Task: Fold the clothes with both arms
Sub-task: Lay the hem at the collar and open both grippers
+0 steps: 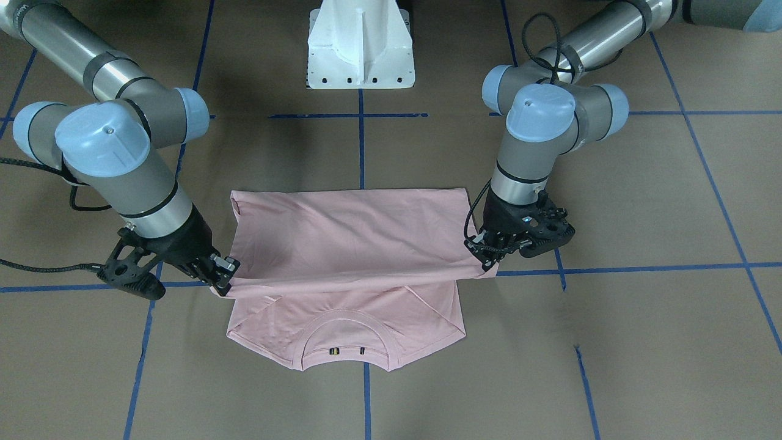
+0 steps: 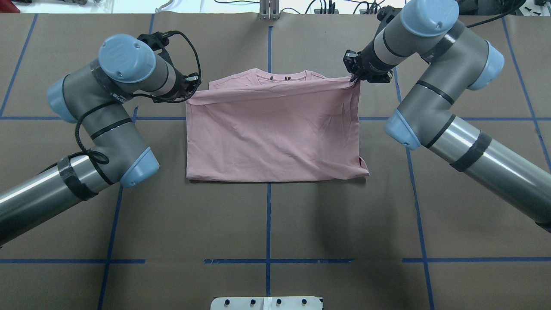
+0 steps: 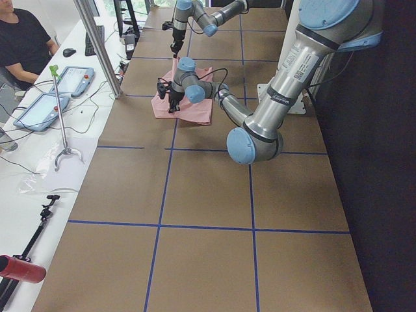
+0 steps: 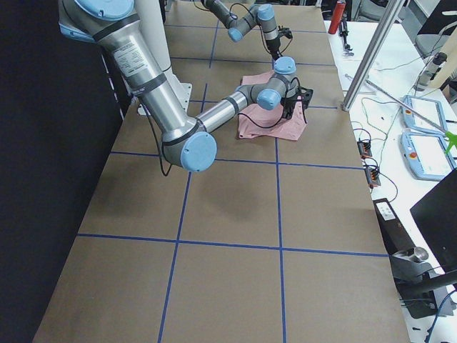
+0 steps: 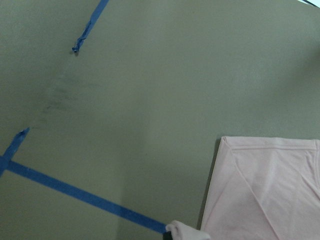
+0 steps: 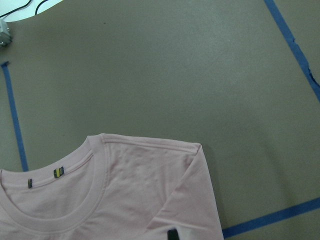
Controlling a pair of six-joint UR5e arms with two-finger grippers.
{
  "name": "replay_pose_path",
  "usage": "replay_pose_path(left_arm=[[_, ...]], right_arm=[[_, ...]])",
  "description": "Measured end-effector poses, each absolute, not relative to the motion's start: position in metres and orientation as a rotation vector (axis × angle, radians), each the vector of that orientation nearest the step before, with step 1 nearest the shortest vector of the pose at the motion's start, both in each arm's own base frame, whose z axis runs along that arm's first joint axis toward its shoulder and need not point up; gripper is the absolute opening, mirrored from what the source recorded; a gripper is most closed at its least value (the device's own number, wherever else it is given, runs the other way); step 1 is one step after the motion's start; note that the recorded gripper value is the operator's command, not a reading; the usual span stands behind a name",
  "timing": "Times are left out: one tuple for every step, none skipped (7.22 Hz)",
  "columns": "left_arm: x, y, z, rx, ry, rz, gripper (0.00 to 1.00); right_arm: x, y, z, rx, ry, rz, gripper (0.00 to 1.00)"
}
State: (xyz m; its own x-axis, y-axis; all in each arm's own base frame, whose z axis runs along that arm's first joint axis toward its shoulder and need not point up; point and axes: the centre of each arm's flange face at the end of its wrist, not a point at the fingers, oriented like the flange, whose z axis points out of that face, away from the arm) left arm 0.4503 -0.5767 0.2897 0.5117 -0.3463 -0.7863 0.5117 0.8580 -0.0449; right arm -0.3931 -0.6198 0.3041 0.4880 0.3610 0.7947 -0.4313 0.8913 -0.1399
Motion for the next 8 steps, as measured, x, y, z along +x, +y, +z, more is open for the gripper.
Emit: replay_pose_path(left_arm=[[0.455,-0.585,0.290,0.206,0.899,-0.524,0.00],[0.459,-0.591,0.290,0.208,0.901,-0.528,0.00],[0.462,-0.594,0.289,0.208,0.903,-0.532,0.00],[0.466,-0.599,0.287,0.207,0.902,-0.536,0.00],[0.471,-0.605,0.288,0.208,0.899,-0.539,0.00],[0.475,-0.609,0.291,0.208,0.899,-0.541,0.00],[0.478,-0.611,0.293,0.208,0.898,-0.541,0.00],[0.479,-0.612,0.292,0.208,0.900,-0.540,0.00]], right_arm=[[-0.399,-0.632,0.309,0.086,-0.946,0.484,0.00],[-0.405,-0.640,0.314,0.087,-0.947,0.485,0.00],[-0.409,-0.645,0.316,0.086,-0.945,0.485,0.00],[-0.412,-0.648,0.315,0.086,-0.944,0.485,0.00],[-0.414,-0.651,0.315,0.084,-0.941,0.486,0.00],[-0.417,-0.654,0.316,0.082,-0.936,0.487,0.00],[-0.418,-0.655,0.316,0.082,-0.934,0.487,0.00],[-0.419,-0.655,0.316,0.082,-0.933,0.484,0.04]])
